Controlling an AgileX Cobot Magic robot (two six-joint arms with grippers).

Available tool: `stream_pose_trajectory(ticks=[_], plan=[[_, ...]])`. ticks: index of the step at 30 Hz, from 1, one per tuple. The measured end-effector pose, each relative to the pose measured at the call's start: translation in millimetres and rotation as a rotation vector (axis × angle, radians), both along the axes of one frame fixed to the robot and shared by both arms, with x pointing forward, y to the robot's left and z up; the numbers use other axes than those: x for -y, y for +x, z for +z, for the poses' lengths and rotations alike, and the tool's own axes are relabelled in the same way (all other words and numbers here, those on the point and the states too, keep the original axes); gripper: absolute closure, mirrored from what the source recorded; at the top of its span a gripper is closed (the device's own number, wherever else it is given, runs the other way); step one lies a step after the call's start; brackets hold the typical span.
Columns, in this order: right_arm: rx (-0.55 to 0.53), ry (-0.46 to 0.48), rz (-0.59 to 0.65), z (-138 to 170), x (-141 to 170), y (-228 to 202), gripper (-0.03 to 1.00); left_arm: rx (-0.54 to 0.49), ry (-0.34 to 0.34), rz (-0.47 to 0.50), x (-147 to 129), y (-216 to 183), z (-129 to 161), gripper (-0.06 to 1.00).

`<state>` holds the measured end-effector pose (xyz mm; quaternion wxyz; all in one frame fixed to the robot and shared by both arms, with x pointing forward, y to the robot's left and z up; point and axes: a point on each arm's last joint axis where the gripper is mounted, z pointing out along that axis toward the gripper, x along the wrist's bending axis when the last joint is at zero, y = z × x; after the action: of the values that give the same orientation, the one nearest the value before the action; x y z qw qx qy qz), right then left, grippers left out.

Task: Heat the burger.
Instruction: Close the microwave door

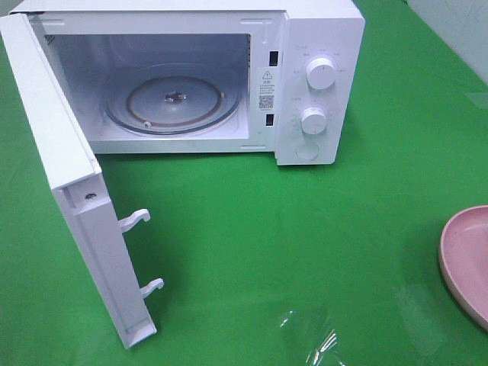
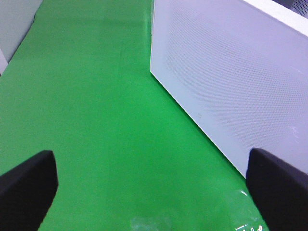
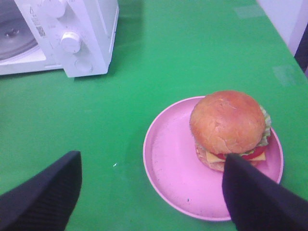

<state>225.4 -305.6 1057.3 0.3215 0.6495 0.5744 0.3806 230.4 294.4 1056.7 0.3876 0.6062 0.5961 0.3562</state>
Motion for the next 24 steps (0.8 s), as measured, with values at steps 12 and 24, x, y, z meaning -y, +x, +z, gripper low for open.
stream_pose_trajectory(ticks=[12, 24], plan=[[0.041, -0.029, 0.027, -8, -5, 8, 0.2, 0.0, 0.0, 0.0, 0, 0, 0, -0.04], [0.043, -0.029, 0.028, -8, -5, 8, 0.2, 0.0, 0.0, 0.0, 0, 0, 0, -0.04]])
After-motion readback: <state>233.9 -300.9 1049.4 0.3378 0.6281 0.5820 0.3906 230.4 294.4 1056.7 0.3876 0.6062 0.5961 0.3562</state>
